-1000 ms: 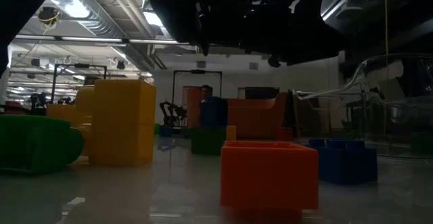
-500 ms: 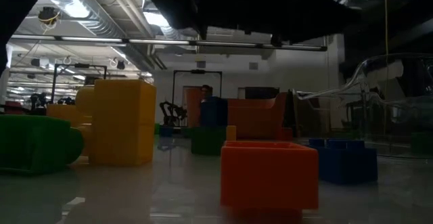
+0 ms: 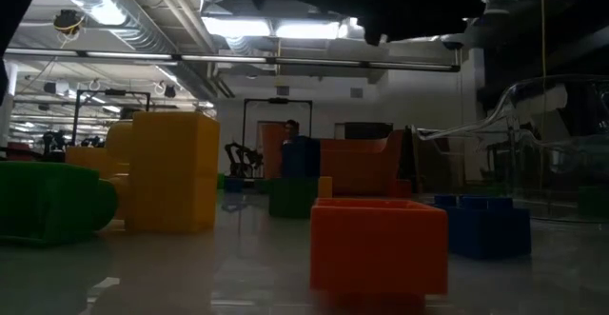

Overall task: Sort blocks by size
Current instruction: Put the small green block into the transparent bin, then put the small blue game piece into the transparent bin

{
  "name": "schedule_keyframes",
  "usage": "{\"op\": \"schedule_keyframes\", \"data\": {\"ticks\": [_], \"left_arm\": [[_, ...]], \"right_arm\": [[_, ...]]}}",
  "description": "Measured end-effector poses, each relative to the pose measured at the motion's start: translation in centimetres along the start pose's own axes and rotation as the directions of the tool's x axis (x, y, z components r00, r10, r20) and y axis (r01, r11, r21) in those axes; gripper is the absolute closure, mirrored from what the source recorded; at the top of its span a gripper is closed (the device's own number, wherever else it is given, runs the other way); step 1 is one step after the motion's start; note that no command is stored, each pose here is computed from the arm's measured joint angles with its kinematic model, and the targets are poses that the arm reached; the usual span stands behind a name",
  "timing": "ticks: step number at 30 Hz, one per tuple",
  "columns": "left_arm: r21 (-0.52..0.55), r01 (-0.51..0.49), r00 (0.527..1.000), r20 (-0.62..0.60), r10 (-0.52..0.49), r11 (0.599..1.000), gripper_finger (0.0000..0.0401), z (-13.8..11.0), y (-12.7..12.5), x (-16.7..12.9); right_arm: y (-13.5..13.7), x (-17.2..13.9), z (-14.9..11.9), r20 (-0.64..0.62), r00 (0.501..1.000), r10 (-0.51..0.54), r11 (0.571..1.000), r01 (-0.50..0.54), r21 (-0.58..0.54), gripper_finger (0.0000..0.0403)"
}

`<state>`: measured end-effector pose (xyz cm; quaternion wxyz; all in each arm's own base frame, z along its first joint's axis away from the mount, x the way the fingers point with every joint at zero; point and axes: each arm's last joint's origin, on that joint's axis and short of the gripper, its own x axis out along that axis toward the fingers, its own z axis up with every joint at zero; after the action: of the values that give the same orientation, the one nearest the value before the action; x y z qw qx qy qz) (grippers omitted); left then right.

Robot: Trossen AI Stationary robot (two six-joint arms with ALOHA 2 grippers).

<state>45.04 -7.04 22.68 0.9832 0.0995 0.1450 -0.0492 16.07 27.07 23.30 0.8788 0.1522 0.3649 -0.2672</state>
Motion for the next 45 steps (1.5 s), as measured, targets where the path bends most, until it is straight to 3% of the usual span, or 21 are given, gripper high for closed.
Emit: {"op": "schedule_keyframes", "data": {"ticks": [4,8,14,18,25,30,34,38,40,45], "left_arm": [[0.020,0.055,0.994,-0.097,-0.053,0.998,0.0203,-0.5,-1.9,-0.4],[0.047,0.112,0.977,-0.188,-0.102,0.993,0.0203,-1.2,-3.8,-0.8],[0.081,0.186,0.949,-0.273,-0.158,0.979,0.0203,-1.7,-6.3,-1.5],[0.086,0.244,0.927,-0.313,-0.207,0.966,0.0203,-2.0,-7.5,-1.9],[0.067,0.282,0.887,-0.398,-0.233,0.957,0.0203,-2.8,-8.8,-2.6],[0.014,0.246,0.892,-0.395,-0.220,0.969,0.0203,-2.3,-8.2,-3.0],[-0.021,0.173,0.890,-0.425,-0.165,0.985,0.0203,-1.2,-7.2,-4.3],[-0.124,0.016,0.860,-0.505,-0.077,0.992,0.0203,-0.3,-5.9,-6.5],[-0.208,-0.080,0.829,-0.557,-0.051,0.975,0.0203,-0.2,-5.5,-7.5],[-0.372,-0.272,0.797,-0.604,-0.009,0.887,0.0203,-0.5,-5.1,-8.1]], "right_arm": [[-1.1,0.2,1.4,0.109,0.989,-0.100,0.990,0.110,-0.090,0.0262],[-2.4,1.2,3.2,0.140,0.959,-0.248,0.951,0.268,-0.153,0.0256],[-2.6,3.6,5.6,0.119,0.939,-0.323,0.885,0.344,-0.313,0.0254],[-3.0,5.2,7.1,0.059,0.918,-0.392,0.852,0.387,-0.353,0.0254],[-4.1,7.7,9.3,-0.159,0.857,-0.490,0.836,0.410,-0.365,0.0230],[-4.6,8.9,10.2,-0.333,0.802,-0.496,0.848,0.365,-0.384,0.0185],[-4.7,9.2,10.6,-0.333,0.806,-0.490,0.847,0.350,-0.399,0.0161],[-4.7,9.2,10.7,-0.269,0.822,-0.503,0.823,0.361,-0.438,0.0153],[-4.7,9.2,10.8,-0.238,0.828,-0.507,0.809,0.362,-0.464,0.0154],[-4.7,9.3,11.0,-0.181,0.841,-0.510,0.779,0.362,-0.512,0.0154]]}}
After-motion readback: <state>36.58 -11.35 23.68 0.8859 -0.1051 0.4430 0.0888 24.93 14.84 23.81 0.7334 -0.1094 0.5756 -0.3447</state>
